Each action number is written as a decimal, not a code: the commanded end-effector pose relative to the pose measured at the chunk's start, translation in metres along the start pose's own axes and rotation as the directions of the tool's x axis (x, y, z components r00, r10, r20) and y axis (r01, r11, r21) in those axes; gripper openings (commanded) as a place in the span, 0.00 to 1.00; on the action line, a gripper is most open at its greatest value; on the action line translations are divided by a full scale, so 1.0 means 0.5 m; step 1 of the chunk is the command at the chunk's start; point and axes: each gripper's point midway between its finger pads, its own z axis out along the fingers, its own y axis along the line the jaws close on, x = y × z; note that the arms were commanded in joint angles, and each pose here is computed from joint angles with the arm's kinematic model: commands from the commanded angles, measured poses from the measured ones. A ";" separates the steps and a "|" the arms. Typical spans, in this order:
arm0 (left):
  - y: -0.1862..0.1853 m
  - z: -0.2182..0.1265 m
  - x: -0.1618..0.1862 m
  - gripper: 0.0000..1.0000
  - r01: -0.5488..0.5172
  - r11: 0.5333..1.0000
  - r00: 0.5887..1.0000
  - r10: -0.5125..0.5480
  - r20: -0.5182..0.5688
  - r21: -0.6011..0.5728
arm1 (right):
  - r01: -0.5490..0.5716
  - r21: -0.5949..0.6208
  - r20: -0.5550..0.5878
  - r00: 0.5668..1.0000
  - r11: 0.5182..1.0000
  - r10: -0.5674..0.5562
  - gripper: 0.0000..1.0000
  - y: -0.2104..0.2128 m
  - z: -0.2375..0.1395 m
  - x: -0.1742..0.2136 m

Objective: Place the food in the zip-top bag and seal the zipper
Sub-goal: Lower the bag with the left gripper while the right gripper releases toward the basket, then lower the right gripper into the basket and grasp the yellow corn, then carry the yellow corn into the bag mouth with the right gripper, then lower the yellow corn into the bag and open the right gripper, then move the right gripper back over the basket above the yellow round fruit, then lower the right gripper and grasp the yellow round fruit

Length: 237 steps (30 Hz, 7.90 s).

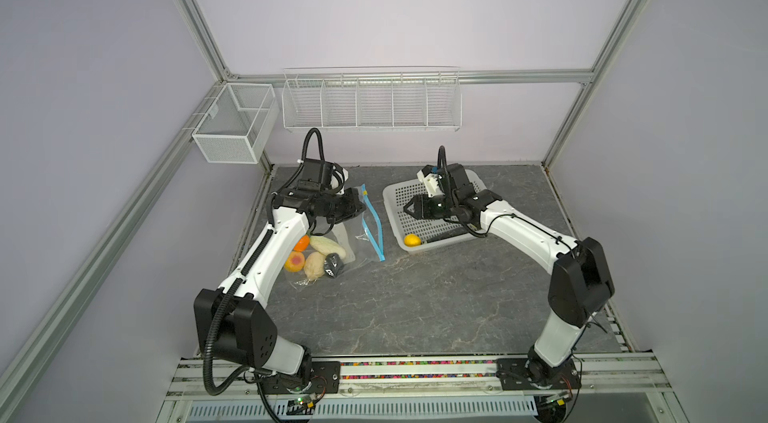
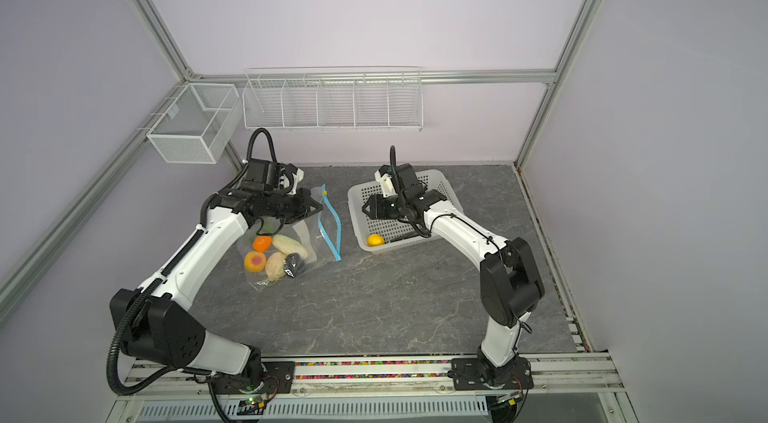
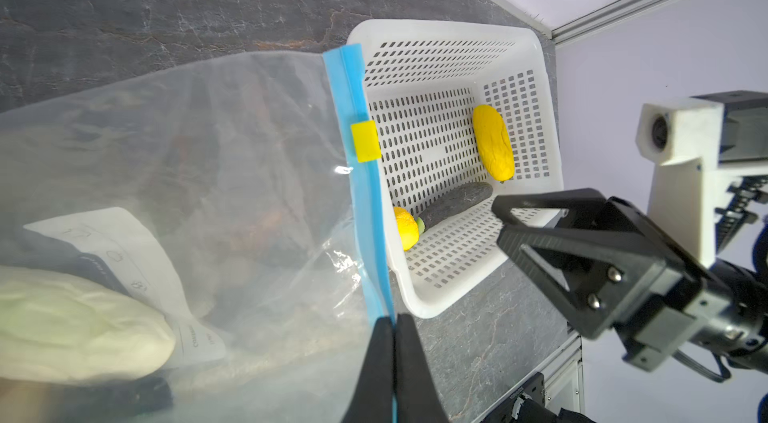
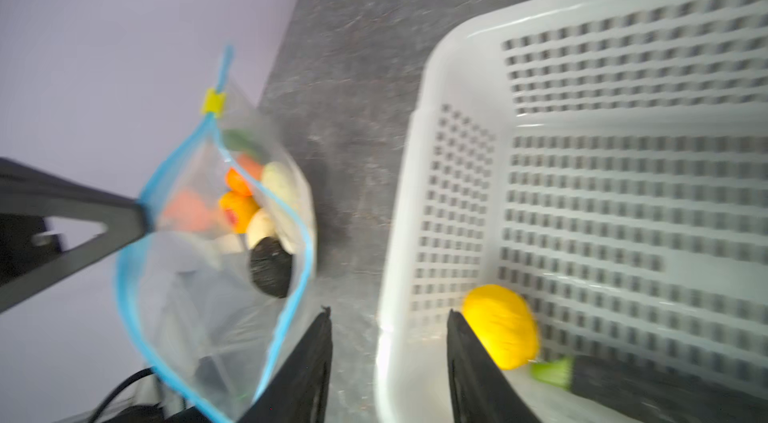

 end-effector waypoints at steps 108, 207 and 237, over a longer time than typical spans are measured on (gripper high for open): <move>-0.056 -0.011 -0.014 0.00 0.030 0.992 0.999 -0.033 0.022 0.125 | -0.053 -0.675 -0.166 0.983 0.736 -0.081 0.24 0.261 0.080 0.053; -0.056 -0.002 0.034 0.00 0.050 0.992 0.996 -0.041 -0.078 0.115 | 0.099 -0.042 -0.317 0.942 0.994 -0.108 0.57 -0.030 -0.051 0.087; -0.063 0.022 0.018 0.00 0.077 0.985 0.995 -0.067 -0.073 0.157 | 0.074 0.006 -0.510 0.858 0.997 -0.060 0.50 -0.100 0.077 0.217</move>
